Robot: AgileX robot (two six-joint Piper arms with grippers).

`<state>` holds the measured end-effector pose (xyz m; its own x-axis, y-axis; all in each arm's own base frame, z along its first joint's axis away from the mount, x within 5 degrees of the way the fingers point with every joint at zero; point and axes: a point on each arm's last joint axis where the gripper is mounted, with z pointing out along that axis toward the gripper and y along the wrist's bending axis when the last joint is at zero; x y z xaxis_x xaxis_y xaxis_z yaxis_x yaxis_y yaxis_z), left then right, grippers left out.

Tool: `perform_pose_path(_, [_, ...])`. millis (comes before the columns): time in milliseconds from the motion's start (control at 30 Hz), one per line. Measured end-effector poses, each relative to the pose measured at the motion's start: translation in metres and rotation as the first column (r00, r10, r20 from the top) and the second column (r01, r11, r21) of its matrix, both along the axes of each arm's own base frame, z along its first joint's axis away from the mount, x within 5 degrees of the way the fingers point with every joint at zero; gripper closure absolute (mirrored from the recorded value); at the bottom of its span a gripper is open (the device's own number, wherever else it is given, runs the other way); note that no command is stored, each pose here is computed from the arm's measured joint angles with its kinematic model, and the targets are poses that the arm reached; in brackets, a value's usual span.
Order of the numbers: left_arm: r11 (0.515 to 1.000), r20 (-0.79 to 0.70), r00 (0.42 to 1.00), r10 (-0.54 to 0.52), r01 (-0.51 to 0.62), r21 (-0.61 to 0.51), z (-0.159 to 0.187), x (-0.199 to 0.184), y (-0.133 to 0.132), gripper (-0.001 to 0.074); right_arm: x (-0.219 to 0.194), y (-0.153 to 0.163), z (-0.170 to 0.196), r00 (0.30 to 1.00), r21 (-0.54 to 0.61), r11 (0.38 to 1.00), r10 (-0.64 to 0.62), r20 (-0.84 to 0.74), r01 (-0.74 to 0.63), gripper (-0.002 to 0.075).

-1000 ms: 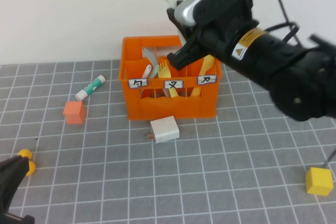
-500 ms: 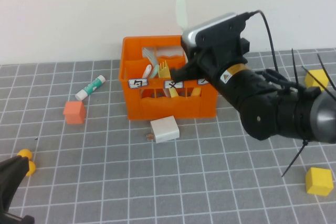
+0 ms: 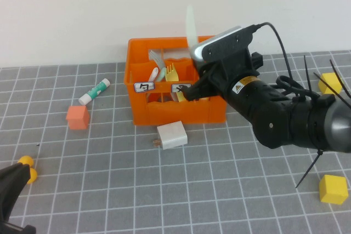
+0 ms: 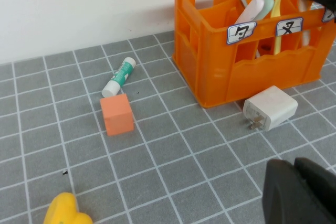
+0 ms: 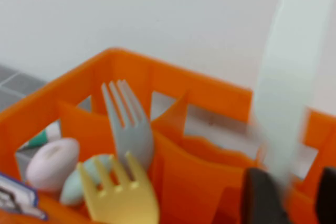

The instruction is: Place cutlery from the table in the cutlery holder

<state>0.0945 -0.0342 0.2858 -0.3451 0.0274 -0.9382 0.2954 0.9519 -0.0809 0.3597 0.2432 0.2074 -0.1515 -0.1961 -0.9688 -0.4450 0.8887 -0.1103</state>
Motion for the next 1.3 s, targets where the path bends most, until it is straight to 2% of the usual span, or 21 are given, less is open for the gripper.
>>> perform_pose_path(67, [1.0, 0.001, 1.0, 0.0, 0.0, 0.002, 0.0, 0.0, 0.0, 0.0735, 0.0, 0.0, -0.001, 1.0, -0.003, 1.0, 0.002, -0.007, -0.002, 0.0434])
perform_pose_path(167, [1.0, 0.002, 1.0, 0.0, 0.0, 0.004, 0.0, 0.0, 0.0, 0.0735, 0.0, 0.0, 0.0, 1.0, 0.0, 1.0, 0.0, -0.001, 0.0, 0.036])
perform_pose_path(400, [1.0, 0.0, 1.0, 0.002, -0.002, 0.004, 0.0, 0.0, 0.0, 0.0735, -0.006, -0.005, 0.031, 0.998, 0.037, 0.999, -0.003, 0.067, 0.0, 0.0337])
perform_pose_path(533, [1.0, 0.002, 1.0, 0.002, -0.002, 0.008, 0.0, 0.0, 0.0, 0.0735, -0.02, -0.01, 0.072, 0.982, 0.007, 0.998, 0.054, 0.181, -0.057, 0.0404])
perform_pose_path(733, [1.0, 0.007, 1.0, 0.002, -0.002, 0.006, 0.0, -0.001, 0.001, 0.0735, -0.066, -0.028, 0.158, 0.884, -0.188, 0.967, 0.237, 0.402, -0.173, 0.0659])
perform_pose_path(833, [1.0, 0.042, 0.999, 0.001, -0.001, -0.006, 0.004, -0.006, 0.003, 0.0735, -0.094, -0.046, 0.19, 0.859, -0.28, 0.943, 0.287, 0.423, -0.178, 0.0707])
perform_pose_path(900, [1.0, 0.088, 0.996, -0.01, 0.009, 0.009, 0.008, -0.012, 0.006, 0.0735, -0.114, -0.062, 0.206, 0.879, -0.325, 0.929, 0.297, 0.374, -0.175, 0.0718])
perform_pose_path(1100, [0.998, 0.215, 0.976, -0.04, 0.031, 0.048, 0.002, -0.029, 0.014, 0.0735, -0.172, -0.11, 0.216, 0.938, -0.422, 0.887, 0.29, 0.192, -0.187, 0.0727])
perform_pose_path(1200, [0.998, 0.288, 0.956, -0.054, 0.048, 0.03, -0.006, -0.036, 0.015, 0.0735, -0.206, -0.136, 0.202, 0.944, -0.433, 0.881, 0.284, 0.168, -0.188, 0.0727])
perform_pose_path(1300, [0.998, 0.352, 0.934, -0.061, 0.06, 0.012, -0.011, -0.043, 0.017, 0.0735, -0.237, -0.16, 0.17, 0.947, -0.441, 0.876, 0.285, 0.147, -0.195, 0.0727])
